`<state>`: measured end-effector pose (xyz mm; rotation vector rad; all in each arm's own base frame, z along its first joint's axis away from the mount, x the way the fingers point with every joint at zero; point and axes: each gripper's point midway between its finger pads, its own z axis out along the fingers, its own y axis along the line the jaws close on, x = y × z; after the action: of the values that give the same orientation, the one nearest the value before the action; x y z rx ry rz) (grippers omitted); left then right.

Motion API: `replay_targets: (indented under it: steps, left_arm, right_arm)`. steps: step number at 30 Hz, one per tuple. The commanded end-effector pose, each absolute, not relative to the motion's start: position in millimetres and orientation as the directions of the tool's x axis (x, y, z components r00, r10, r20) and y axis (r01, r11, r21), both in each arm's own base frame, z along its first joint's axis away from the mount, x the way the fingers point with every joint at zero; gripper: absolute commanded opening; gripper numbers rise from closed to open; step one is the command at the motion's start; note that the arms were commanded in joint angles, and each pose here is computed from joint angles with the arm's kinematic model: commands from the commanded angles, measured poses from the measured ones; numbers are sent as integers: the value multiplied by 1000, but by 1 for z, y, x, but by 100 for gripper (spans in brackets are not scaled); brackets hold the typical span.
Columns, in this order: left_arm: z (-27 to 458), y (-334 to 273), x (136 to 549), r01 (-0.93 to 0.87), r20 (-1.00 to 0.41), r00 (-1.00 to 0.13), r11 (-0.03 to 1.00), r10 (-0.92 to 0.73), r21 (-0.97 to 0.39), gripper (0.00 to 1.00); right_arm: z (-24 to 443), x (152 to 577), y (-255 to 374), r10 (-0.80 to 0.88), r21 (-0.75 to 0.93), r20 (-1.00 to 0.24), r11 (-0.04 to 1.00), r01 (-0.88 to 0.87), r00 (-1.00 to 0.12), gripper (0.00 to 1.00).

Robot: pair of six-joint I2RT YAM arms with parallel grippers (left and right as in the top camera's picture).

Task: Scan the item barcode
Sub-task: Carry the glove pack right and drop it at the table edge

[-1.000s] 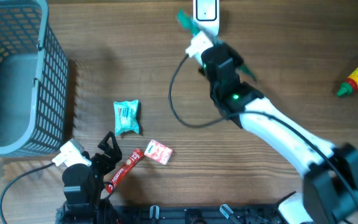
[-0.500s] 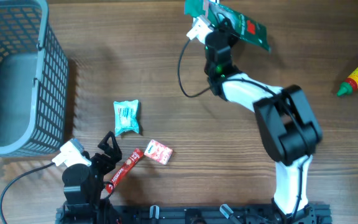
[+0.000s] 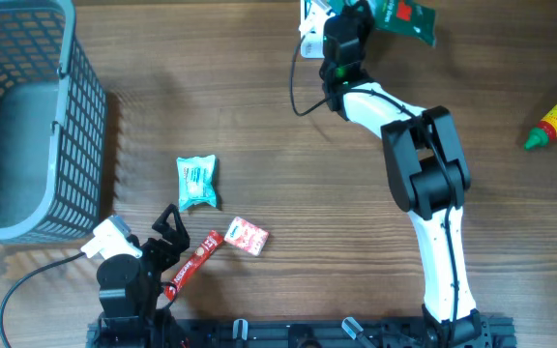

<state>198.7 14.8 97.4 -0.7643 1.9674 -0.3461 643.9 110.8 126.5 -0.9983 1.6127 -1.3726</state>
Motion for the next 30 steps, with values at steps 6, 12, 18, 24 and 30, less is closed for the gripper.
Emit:
replay_targets:
  steps: [6, 12, 18, 24, 30]
  left_arm:
    - [93, 15, 198, -380, -683, -345, 761, -644, -526, 100]
    - [93, 15, 198, -379, -683, -345, 761, -644, -527, 100]
    - [93, 15, 198, -380, -683, -345, 761, -644, -526, 100]
    - [93, 15, 198, -379, -683, -345, 761, -644, -527, 100]
    - [93, 15, 198, -380, -683, -345, 761, -644, -526, 100]
  right_arm:
    - [139, 641, 101, -887, -997, -26, 58, -55, -461, 4]
    - [164, 637, 71, -828, -989, -144, 145, 40, -542, 4]
    - [199, 624, -20, -652, -940, -340, 243, 238, -677, 4]
    - [139, 603, -124, -462, -918, -339, 354, 180, -819, 4]
    - [76, 568, -197, -248, -790, -418, 575, 214, -874, 4]
